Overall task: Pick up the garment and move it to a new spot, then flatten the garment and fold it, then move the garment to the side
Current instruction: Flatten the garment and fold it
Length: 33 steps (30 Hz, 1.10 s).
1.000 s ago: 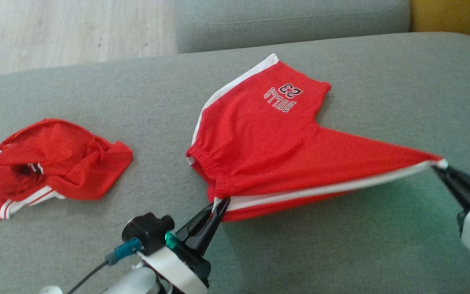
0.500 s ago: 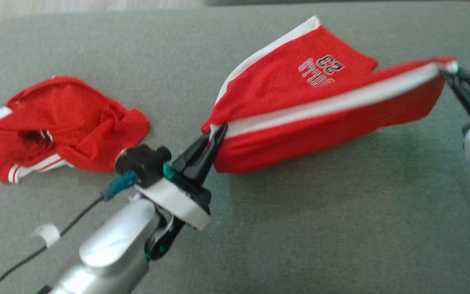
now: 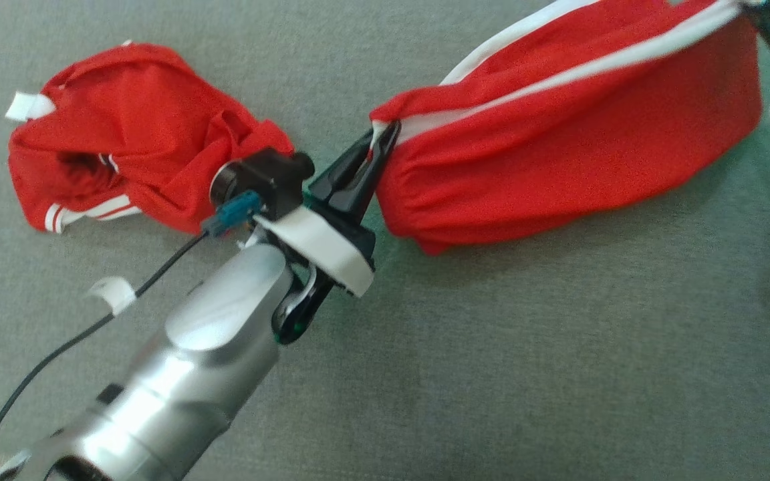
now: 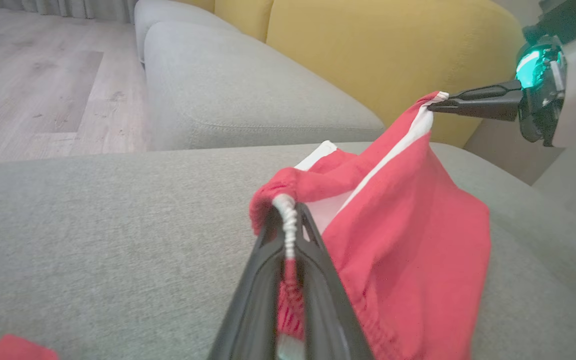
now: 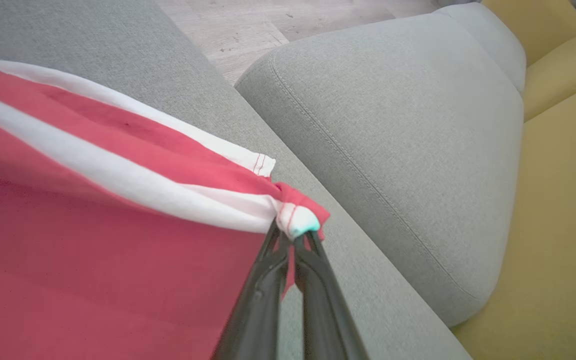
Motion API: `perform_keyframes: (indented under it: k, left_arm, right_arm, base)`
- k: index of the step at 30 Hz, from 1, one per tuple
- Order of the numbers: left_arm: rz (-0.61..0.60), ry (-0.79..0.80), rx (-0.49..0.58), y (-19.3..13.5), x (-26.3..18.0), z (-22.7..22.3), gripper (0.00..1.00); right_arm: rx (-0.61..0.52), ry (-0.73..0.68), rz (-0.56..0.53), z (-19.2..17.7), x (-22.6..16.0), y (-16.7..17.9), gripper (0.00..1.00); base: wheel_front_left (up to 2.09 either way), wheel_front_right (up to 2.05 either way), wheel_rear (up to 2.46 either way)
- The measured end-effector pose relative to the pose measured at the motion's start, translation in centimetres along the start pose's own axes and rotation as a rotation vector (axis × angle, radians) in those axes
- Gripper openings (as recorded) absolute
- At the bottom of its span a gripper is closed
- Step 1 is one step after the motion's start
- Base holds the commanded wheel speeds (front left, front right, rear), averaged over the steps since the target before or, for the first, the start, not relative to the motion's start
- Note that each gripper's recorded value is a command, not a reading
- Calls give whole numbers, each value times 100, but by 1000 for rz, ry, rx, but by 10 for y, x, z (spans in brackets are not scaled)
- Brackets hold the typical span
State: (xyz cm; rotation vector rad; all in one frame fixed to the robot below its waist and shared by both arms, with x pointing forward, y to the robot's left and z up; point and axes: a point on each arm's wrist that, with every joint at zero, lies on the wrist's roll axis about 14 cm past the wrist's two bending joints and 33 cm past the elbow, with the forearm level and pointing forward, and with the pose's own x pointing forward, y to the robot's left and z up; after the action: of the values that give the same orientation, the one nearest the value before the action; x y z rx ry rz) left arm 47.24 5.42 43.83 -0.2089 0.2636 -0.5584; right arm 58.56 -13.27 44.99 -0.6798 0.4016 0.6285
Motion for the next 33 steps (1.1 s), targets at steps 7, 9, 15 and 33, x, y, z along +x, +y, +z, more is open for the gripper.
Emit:
perform_keyframes:
  k: [7, 9, 15, 33]
  left_arm:
    - [28, 11, 2, 16, 16, -5, 0]
    - [29, 19, -9, 18, 18, -8, 0]
    - [40, 39, -21, 22, 20, -17, 0]
    - [129, -98, -19, 41, 12, 35, 100]
  right_arm:
    - [-29, 21, 33, -3, 40, -1, 0]
    - [-37, 22, 44, -4, 48, 1, 0]
    - [-52, 4, 55, -2, 66, 1, 0]
    - [145, -215, -69, 36, 45, -30, 100]
  base:
    - [0, 0, 0]
    - [0, 0, 0]
    - [0, 0, 0]
    - [0, 0, 0]
